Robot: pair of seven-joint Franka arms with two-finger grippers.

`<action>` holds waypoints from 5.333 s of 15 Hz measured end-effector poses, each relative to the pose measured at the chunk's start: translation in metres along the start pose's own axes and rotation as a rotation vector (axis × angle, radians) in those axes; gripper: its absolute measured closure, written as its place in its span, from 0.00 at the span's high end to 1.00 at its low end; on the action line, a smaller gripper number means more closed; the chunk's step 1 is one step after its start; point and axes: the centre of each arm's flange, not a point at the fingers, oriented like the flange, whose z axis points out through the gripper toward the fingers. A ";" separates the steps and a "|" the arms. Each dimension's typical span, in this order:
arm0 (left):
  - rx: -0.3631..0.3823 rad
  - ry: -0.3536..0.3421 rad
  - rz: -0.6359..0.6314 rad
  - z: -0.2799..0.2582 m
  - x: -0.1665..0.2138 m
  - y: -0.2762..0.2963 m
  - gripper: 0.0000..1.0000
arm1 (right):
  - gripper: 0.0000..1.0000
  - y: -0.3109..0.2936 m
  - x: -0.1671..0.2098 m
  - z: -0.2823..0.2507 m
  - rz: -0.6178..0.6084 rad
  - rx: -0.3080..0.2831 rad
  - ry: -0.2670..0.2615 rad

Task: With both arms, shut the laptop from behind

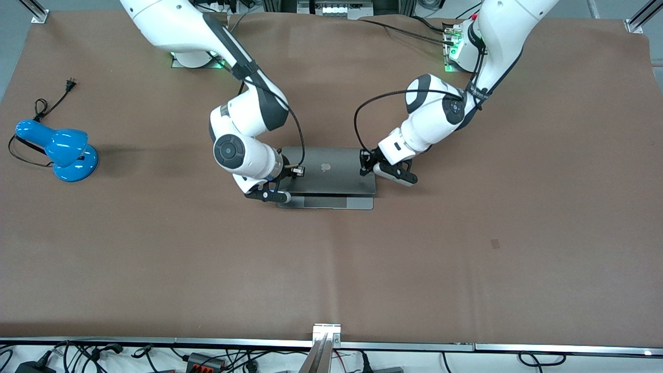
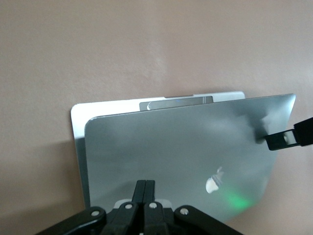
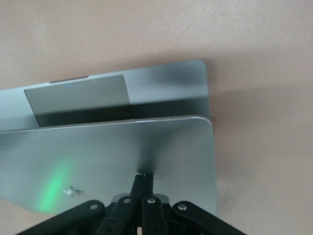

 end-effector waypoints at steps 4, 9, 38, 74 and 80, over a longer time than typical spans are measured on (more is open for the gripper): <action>-0.010 0.008 -0.012 0.024 0.000 -0.014 0.01 | 0.01 0.000 0.011 0.010 0.004 -0.002 -0.003; -0.006 0.017 -0.024 0.039 0.004 -0.033 0.01 | 0.01 0.006 0.016 0.029 -0.006 -0.032 -0.013; 0.097 -0.267 0.108 -0.108 0.052 -0.032 0.01 | 0.01 0.119 0.043 -0.280 -0.153 -0.206 -0.032; 0.575 -0.217 -0.062 -0.470 0.086 -0.074 1.00 | 1.00 0.312 0.005 -0.392 -0.206 -0.225 0.188; 0.574 -0.219 -0.052 -0.469 0.087 -0.073 1.00 | 1.00 0.299 -0.021 -0.400 -0.193 -0.231 0.240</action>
